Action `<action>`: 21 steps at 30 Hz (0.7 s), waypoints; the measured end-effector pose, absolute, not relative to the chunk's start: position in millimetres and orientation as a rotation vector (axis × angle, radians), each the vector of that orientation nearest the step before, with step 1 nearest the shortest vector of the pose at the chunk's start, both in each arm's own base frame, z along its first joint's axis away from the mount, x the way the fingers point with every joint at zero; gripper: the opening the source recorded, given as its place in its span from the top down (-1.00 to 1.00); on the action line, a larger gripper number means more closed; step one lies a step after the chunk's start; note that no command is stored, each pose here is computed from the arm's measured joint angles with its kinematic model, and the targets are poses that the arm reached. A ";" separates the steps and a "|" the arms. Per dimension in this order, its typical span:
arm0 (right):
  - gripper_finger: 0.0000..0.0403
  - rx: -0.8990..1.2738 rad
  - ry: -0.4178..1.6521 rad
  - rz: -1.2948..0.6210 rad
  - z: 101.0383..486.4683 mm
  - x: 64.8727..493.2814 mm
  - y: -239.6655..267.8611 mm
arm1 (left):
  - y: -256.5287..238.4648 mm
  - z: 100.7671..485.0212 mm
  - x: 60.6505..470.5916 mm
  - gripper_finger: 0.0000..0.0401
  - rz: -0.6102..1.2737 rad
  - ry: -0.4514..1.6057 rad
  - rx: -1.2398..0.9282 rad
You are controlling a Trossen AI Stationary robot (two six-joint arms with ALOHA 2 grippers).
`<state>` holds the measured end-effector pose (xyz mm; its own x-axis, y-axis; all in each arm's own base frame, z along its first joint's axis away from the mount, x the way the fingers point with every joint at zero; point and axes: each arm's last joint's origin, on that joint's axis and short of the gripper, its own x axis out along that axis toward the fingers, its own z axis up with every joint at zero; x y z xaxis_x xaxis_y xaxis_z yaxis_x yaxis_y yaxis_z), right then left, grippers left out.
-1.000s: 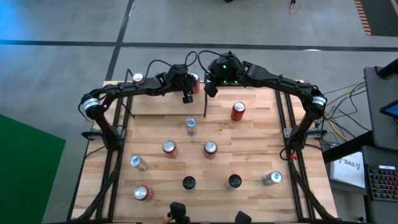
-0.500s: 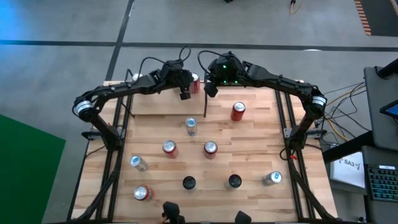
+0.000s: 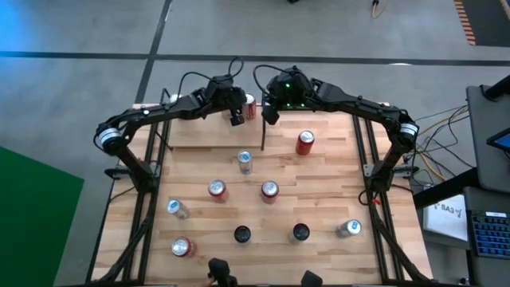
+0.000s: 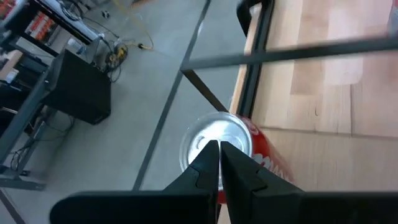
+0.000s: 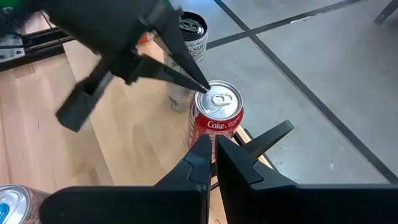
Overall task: Place canned beverage on shelf
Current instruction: Put the top blue soda can on the shelf
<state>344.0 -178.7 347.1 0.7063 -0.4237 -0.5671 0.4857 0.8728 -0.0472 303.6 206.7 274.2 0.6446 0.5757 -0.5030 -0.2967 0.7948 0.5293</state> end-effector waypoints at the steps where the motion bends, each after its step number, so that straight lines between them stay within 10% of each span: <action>1: 0.94 0.108 0.602 -0.506 347.2 344.1 -178.7 | 204.7 278.7 302.6 1.00 0.518 0.695 0.425; 21: 0.94 0.027 0.581 -0.312 375.9 342.2 -100.5 | 107.4 339.8 253.8 1.00 0.341 0.344 0.274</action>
